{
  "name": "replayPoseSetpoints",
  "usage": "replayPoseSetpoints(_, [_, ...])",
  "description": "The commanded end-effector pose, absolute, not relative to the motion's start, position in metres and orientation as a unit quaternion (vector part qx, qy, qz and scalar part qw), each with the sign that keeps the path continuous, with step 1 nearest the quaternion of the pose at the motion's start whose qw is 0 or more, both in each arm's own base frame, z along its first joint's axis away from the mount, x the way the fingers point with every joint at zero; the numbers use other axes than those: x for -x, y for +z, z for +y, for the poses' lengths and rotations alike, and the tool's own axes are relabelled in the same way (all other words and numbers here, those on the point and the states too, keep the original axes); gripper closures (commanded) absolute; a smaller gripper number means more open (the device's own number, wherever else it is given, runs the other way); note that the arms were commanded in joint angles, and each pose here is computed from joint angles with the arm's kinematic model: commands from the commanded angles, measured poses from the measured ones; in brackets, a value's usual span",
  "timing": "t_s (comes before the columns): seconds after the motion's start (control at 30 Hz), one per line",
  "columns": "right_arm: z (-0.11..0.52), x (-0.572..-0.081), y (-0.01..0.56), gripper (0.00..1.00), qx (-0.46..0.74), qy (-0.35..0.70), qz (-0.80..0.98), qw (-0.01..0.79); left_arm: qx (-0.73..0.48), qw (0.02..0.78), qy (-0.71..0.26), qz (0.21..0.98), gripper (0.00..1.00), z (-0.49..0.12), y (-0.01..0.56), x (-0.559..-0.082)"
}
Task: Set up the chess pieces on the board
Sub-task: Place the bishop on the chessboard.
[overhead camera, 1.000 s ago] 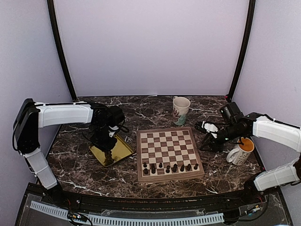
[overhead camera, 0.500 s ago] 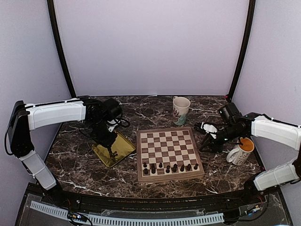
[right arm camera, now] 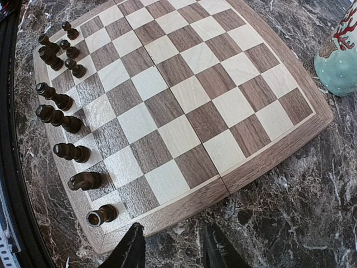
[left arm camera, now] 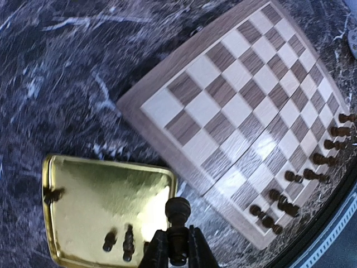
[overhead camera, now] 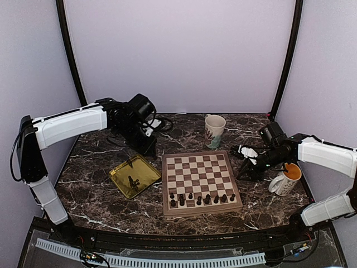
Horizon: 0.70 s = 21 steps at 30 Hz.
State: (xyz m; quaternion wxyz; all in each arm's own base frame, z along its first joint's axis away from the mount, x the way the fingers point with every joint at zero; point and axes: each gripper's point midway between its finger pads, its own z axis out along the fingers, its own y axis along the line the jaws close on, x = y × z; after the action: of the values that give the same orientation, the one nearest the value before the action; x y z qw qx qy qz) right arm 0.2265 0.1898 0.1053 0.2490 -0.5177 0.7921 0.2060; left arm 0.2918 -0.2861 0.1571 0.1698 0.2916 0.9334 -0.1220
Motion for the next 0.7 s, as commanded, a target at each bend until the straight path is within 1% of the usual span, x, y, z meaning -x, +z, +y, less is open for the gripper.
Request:
replayPoseSetpoints(0.0, [0.190, -0.232, 0.111, 0.64, 0.511, 0.205, 0.793, 0.260, -0.365, 0.171, -0.138, 0.904, 0.96, -0.331, 0.162, -0.290])
replayPoseSetpoints(0.13, [0.190, -0.232, 0.114, 0.64, 0.508, 0.203, 0.794, 0.265, -0.419, 0.157, -0.135, 0.884, 0.96, -0.369, 0.156, -0.279])
replayPoseSetpoints(0.3, [0.189, -0.232, 0.117, 0.64, 0.509, 0.202, 0.792, 0.271, -0.451, 0.135, -0.126, 0.873, 0.96, -0.398, 0.139, -0.270])
replayPoseSetpoints(0.5, [0.189, -0.232, 0.119, 0.64, 0.509, 0.203, 0.790, 0.274, -0.463, 0.108, -0.116, 0.872, 0.96, -0.408, 0.115, -0.262])
replayPoseSetpoints(0.67, [0.190, -0.231, 0.118, 0.63, 0.511, 0.204, 0.789, 0.273, -0.460, 0.078, -0.103, 0.878, 0.93, -0.406, 0.094, -0.259])
